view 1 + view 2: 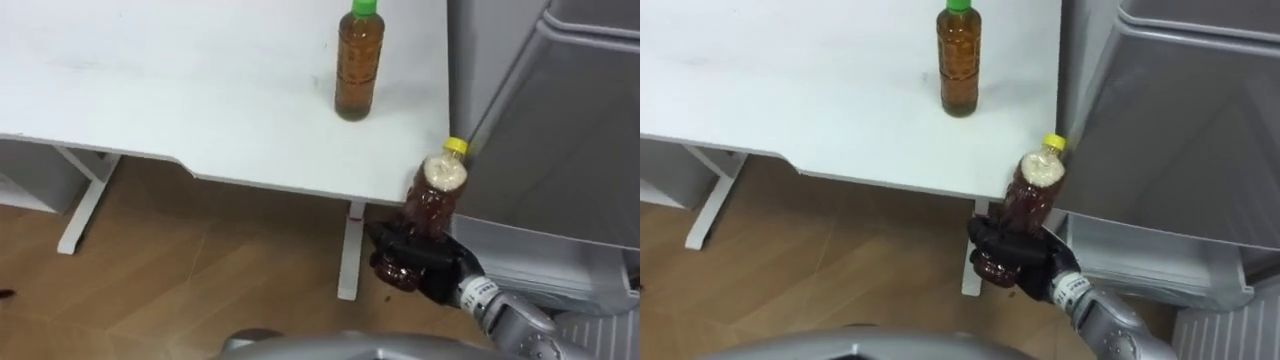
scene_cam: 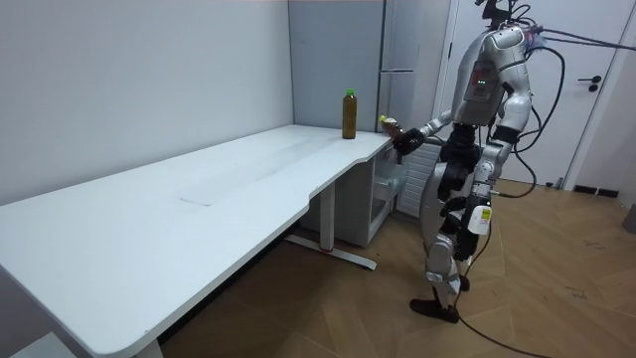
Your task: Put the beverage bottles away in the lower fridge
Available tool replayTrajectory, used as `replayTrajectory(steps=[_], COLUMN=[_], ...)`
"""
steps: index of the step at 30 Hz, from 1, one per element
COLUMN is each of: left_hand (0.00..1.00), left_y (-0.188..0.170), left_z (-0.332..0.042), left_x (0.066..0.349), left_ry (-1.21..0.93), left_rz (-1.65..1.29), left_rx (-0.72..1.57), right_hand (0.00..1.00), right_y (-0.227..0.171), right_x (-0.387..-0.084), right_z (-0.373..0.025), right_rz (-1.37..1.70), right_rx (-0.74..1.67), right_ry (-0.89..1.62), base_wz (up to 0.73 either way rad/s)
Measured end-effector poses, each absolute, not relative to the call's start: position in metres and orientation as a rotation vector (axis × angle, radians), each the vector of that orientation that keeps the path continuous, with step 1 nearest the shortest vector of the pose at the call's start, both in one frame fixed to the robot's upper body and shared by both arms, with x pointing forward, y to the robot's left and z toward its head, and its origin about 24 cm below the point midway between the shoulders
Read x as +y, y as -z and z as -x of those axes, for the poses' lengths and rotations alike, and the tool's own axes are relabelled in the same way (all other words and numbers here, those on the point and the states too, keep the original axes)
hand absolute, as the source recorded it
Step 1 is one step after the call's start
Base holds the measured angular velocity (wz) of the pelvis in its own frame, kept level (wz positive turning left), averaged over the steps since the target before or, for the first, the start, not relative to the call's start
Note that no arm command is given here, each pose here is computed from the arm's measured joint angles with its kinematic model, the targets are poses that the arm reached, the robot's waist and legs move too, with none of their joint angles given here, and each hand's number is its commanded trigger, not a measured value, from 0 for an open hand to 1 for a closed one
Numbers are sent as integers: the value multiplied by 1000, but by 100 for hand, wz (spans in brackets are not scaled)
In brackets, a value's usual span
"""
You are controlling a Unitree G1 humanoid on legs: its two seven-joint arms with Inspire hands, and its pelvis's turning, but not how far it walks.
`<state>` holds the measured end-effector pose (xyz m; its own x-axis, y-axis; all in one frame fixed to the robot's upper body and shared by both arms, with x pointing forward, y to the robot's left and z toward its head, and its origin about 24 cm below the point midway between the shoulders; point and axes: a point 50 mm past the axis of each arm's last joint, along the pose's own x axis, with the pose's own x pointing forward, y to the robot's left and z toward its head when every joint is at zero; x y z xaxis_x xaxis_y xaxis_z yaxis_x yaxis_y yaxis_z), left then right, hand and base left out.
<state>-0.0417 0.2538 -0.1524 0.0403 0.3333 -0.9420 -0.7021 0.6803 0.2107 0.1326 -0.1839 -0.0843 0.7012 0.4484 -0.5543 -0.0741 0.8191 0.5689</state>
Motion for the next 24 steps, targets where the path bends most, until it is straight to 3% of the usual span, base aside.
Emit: replayTrajectory(steps=[11,19,24], left_hand=[0,0,0], left_y=[159,165,166], left_z=[25,10,9], left_x=[235,230,231], left_ry=[-642,-553,-528], left_rz=[333,274,253], left_rx=[1305,1309,1302], right_hand=[100,100,100], right_y=[75,67,58], right_x=[-185,-213,-226], right_z=[-145,-155,-158], right_rz=[-139,490,643], right_rx=[717,625,541], right_ry=[-297,-122,-9], base_wz=[-5,-13,-14])
